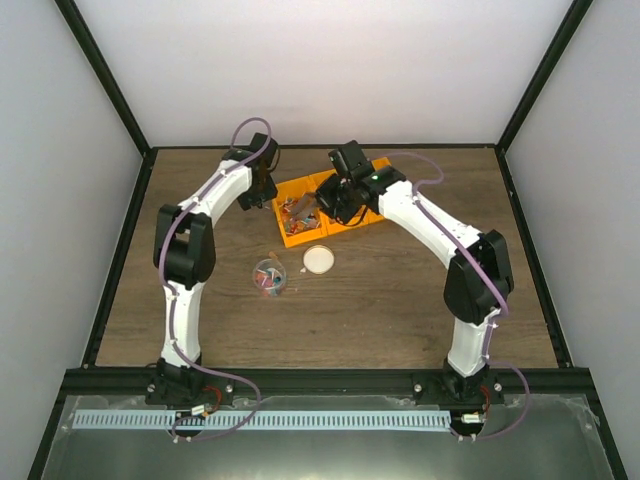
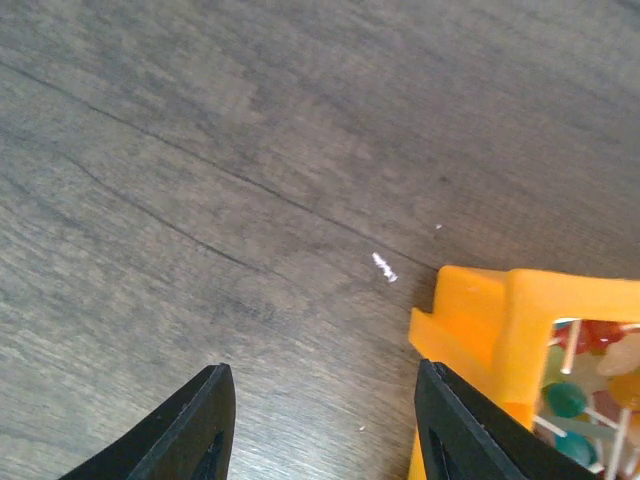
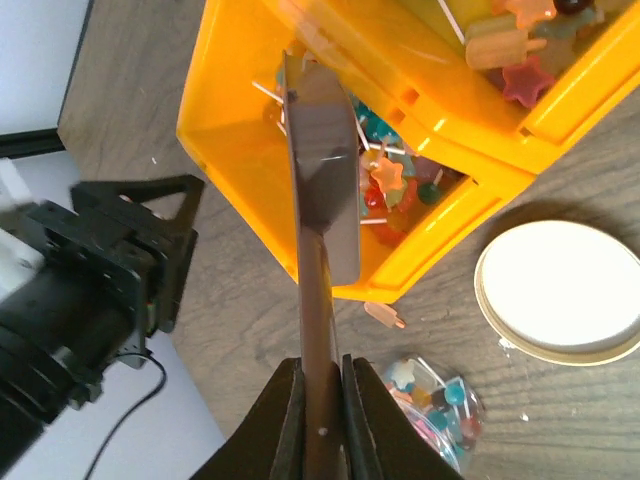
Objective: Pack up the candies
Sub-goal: Scoop the fake candies from the storage box.
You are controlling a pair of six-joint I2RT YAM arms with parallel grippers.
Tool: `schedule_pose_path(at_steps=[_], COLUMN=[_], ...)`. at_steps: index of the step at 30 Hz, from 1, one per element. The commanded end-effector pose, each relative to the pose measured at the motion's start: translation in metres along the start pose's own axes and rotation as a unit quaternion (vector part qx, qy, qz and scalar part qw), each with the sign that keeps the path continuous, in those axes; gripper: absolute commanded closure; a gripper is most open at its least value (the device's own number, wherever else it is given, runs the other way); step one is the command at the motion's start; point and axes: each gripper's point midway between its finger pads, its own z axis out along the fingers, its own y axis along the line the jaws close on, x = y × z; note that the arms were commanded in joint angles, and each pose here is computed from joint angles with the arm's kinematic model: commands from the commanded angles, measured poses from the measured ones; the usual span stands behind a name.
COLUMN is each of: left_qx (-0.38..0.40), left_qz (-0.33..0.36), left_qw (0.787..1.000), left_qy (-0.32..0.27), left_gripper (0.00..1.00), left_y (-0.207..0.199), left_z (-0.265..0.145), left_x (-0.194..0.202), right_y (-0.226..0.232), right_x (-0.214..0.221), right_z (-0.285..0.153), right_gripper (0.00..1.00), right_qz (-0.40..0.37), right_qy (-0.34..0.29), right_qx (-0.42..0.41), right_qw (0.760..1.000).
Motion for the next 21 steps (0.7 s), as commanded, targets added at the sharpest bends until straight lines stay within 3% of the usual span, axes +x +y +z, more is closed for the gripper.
schedule_pose_path(at_steps=[1, 8, 21], left_qx=[0.03, 0.078, 0.058], left_qz=[0.005, 0.017, 0.064], left_qw=[0.999, 0.997, 0.996], left_qy=[-0.01, -0.01, 0.03], left_gripper=[0.48, 0.48, 0.53], left_y=[-0.016, -0.038, -0.045], left_z=[-0.018, -0.033, -0.018], left_x=[-0.013, -0.022, 0.022], right_y=[-0.014, -0.025, -0.042], right_x=[0.002, 0.005, 0.008], right_z=[-0.011, 0.001, -0.007], right_gripper=[0.99, 0.99, 0.99], right_qz=[0.024, 0.045, 0.065], right_qy=[0.0, 0.01, 0.008], right_qx=[0.036, 0.055, 0.097], right_qw=[0.999, 0.997, 0.993])
